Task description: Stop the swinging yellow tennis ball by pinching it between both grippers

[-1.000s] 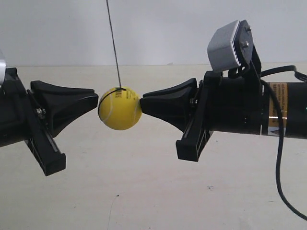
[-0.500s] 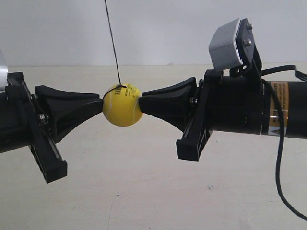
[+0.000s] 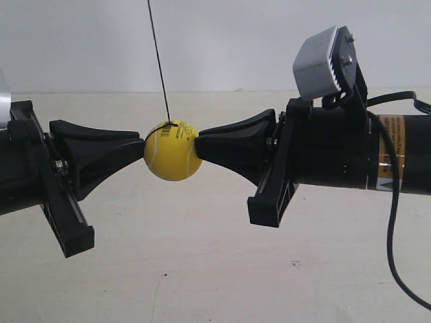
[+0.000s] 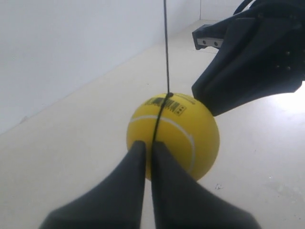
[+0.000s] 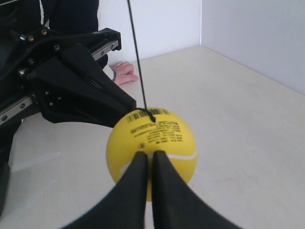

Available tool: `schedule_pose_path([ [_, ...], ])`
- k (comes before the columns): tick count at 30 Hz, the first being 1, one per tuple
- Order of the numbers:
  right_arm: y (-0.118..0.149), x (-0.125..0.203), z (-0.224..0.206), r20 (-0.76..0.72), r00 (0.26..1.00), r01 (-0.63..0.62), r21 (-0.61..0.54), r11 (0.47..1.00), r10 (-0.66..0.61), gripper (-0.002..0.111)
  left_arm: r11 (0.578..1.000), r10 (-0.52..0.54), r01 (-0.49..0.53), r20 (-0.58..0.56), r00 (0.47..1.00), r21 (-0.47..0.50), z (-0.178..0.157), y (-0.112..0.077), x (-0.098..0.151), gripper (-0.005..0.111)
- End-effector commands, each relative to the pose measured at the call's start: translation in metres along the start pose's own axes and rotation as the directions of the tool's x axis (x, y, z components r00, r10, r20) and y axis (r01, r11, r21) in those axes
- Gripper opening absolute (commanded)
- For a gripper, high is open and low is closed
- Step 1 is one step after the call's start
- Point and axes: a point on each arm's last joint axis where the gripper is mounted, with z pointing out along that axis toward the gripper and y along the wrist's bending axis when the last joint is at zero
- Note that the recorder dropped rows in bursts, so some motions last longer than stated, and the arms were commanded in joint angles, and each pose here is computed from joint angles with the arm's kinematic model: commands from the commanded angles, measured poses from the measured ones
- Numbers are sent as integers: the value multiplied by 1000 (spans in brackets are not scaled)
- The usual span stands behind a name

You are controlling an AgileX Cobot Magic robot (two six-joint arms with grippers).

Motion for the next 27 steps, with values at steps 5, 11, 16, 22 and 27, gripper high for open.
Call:
schedule_pose_path([
  [5, -1, -1, 1, 0, 1000, 5, -2, 1000, -5, 0, 1000, 0, 0, 6, 1000, 19, 1, -3, 1, 5],
  [11, 0, 0, 1, -5, 1000, 10, -5, 1000, -10, 0, 1000, 0, 0, 6, 1000, 19, 1, -3, 1, 5],
  [16, 0, -1, 0, -2, 1000, 13, -5, 1000, -13, 0, 1000, 1, 0, -12, 1000, 7, 1, -2, 3, 5],
  [22, -2, -3, -4, -28, 999, 33, 55, 998, -32, 0, 999, 9, -10, -15, 1000, -35, -5, -1, -1, 5],
  [27, -2, -13, -14, -37, 998, 51, 144, 988, -46, 0, 996, 6, -6, 4, 1000, -83, -14, 0, -7, 5],
])
